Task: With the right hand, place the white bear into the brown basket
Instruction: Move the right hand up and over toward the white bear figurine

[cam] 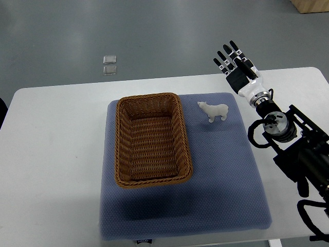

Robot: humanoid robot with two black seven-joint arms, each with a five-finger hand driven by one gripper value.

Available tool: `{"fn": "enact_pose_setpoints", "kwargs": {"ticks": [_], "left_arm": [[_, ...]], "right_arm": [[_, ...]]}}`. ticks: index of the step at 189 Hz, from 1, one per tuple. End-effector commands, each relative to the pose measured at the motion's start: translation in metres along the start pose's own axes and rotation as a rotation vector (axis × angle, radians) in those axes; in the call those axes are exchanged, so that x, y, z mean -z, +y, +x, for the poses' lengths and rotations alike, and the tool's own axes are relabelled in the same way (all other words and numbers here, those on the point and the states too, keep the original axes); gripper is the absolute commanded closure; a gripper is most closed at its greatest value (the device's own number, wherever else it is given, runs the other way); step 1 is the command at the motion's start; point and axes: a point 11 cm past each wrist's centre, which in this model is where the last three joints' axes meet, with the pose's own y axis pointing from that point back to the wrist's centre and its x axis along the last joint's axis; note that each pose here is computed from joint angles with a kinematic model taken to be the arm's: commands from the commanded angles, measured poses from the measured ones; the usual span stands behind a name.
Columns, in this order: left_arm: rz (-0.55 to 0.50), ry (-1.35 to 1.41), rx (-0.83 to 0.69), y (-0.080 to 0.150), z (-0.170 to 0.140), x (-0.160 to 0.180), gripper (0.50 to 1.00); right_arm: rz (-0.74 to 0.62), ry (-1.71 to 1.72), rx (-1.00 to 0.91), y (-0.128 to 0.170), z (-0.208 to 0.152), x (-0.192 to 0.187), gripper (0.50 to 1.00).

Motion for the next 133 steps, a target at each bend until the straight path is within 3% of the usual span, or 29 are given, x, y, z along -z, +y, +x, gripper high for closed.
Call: {"fn": "enact_pose_setpoints", "kwargs": {"ticks": [1,75,109,133], "left_arm": [[0.001,-0.001,-0.002,0.000,0.001,0.001,0.500],[-0.002,0.003,-0.003,0.000,0.001,0.000,0.500],[-0.001,0.003,-0.003,0.000,0.001,0.000,0.500],[0.000,0.004,-0.008,0.000,0.003,0.000,0.500]], "right_arm": [[0.001,0.002,0.004,-0.001,-0.001,0.001,0.570],[-0.039,0.051,0.027,-0.003,-0.006,0.001,0.570],[-0.182,0.397,0.098,-0.011,-0.017,0.009,0.570],[-0.235,0.737,0.148,-0.021,-0.026,0.042,0.570]]}}
